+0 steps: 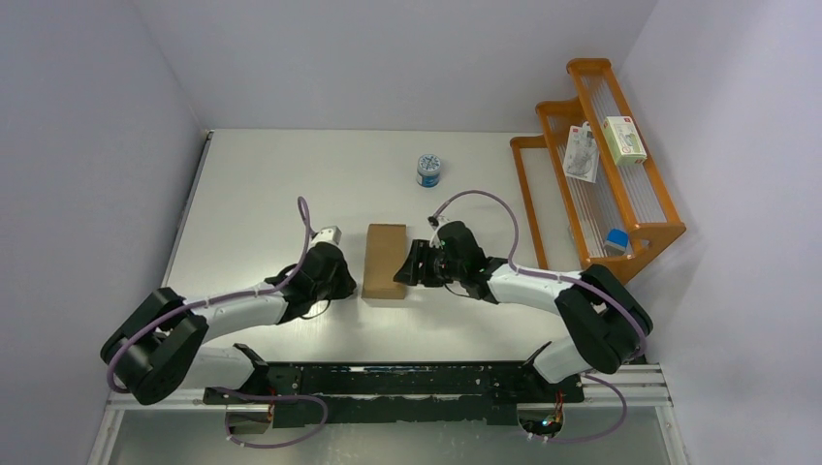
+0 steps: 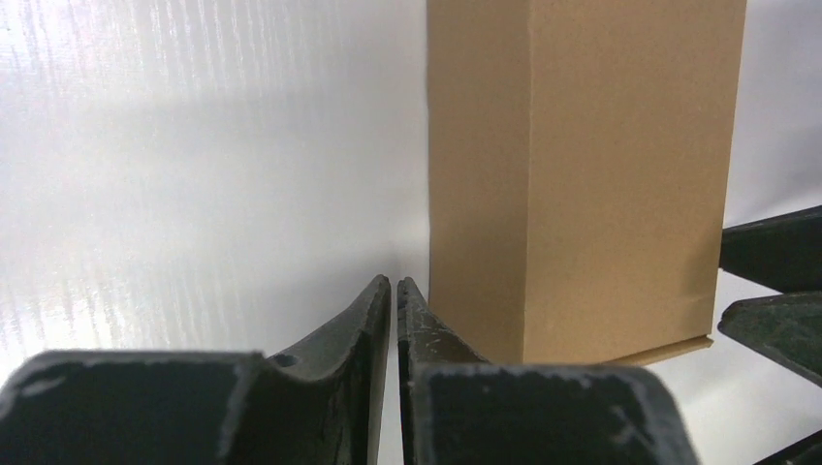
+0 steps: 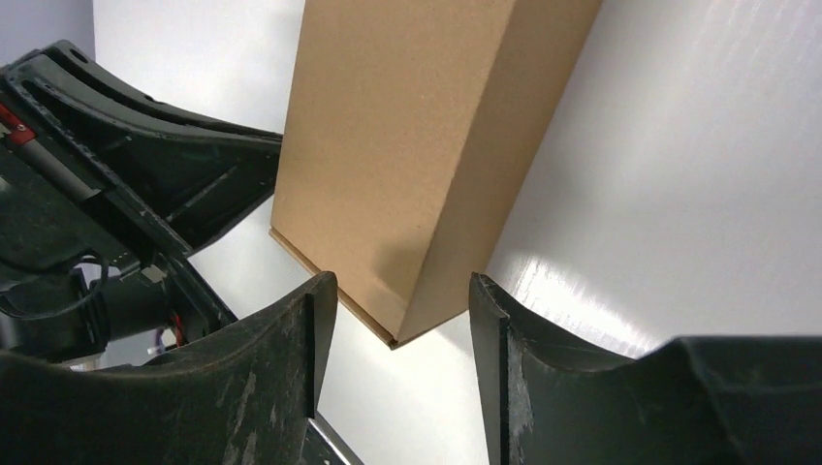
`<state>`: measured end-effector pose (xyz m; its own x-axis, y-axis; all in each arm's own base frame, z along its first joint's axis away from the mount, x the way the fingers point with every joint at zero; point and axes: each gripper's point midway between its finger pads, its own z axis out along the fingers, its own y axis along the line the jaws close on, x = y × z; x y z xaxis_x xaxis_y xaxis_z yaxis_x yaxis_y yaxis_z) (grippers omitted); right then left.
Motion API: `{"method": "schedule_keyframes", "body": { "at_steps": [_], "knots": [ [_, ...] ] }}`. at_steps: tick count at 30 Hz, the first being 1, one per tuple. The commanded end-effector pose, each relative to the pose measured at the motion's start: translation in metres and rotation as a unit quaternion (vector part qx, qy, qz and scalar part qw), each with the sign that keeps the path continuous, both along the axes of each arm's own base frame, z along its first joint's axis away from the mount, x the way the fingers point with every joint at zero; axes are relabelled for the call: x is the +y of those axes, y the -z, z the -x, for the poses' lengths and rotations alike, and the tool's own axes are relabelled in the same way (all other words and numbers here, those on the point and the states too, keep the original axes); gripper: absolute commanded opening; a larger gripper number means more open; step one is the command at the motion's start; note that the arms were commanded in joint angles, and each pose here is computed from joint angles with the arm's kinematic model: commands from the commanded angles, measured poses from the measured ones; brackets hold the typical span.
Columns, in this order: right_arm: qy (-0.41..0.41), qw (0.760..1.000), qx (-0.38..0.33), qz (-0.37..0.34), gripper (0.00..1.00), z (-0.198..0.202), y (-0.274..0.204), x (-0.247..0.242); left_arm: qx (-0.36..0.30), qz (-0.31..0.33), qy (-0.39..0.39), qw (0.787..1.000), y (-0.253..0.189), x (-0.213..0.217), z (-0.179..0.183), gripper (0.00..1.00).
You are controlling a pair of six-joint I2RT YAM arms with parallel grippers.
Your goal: Fold the paper box
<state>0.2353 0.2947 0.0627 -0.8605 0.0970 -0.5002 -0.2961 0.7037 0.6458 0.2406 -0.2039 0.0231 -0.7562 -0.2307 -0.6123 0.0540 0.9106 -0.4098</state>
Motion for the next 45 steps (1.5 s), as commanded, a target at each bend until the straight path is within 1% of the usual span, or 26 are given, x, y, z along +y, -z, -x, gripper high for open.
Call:
{"method": "schedule_keyframes", "body": {
  "at_steps": [1, 7, 11, 20, 24, 28, 32, 34, 38, 42, 45],
  "knots": [
    [-0.007, 1.000, -0.016, 0.002, 0.57, 0.002, -0.010, -0.006, -0.006, -0.020, 0.012, 1.000, -0.007, 0.008, 0.004, 0.14],
    [-0.028, 0.999, -0.008, -0.016, 0.57, 0.010, -0.010, -0.001, 0.012, 0.013, 0.049, 0.999, 0.002, -0.008, 0.014, 0.14],
    [-0.033, 0.999, 0.007, -0.026, 0.56, 0.014, -0.004, 0.003, 0.029, 0.020, 0.065, 0.997, 0.009, -0.019, 0.014, 0.13],
    [-0.031, 0.998, 0.039, -0.048, 0.54, 0.027, 0.009, 0.014, 0.063, 0.034, 0.061, 0.996, 0.019, -0.024, 0.029, 0.13],
    [-0.018, 0.998, 0.044, -0.046, 0.52, 0.034, 0.012, 0.017, 0.080, 0.051, 0.056, 0.994, 0.021, -0.032, 0.039, 0.13],
    [-0.010, 0.998, 0.044, -0.053, 0.44, 0.037, 0.013, 0.021, 0.084, 0.074, 0.053, 0.992, 0.017, -0.043, 0.047, 0.13],
    [-0.016, 0.997, 0.040, -0.064, 0.42, 0.035, 0.010, 0.028, 0.076, 0.113, 0.041, 0.990, 0.003, -0.053, 0.045, 0.13],
    [-0.019, 0.996, 0.040, -0.075, 0.42, 0.035, 0.007, 0.032, 0.067, 0.148, 0.030, 0.986, -0.010, -0.059, 0.042, 0.13],
    [-0.024, 0.992, 0.044, -0.118, 0.41, 0.037, -0.005, 0.043, 0.045, 0.236, 0.012, 0.971, -0.041, -0.070, 0.038, 0.13],
    [-0.029, 0.990, 0.038, -0.130, 0.41, 0.038, -0.014, 0.056, 0.030, 0.271, -0.009, 0.962, -0.058, -0.074, 0.033, 0.12],
    [-0.048, 0.989, 0.035, -0.132, 0.41, 0.045, -0.019, 0.070, 0.020, 0.307, -0.020, 0.951, -0.070, -0.077, 0.031, 0.12]
  ]
}}
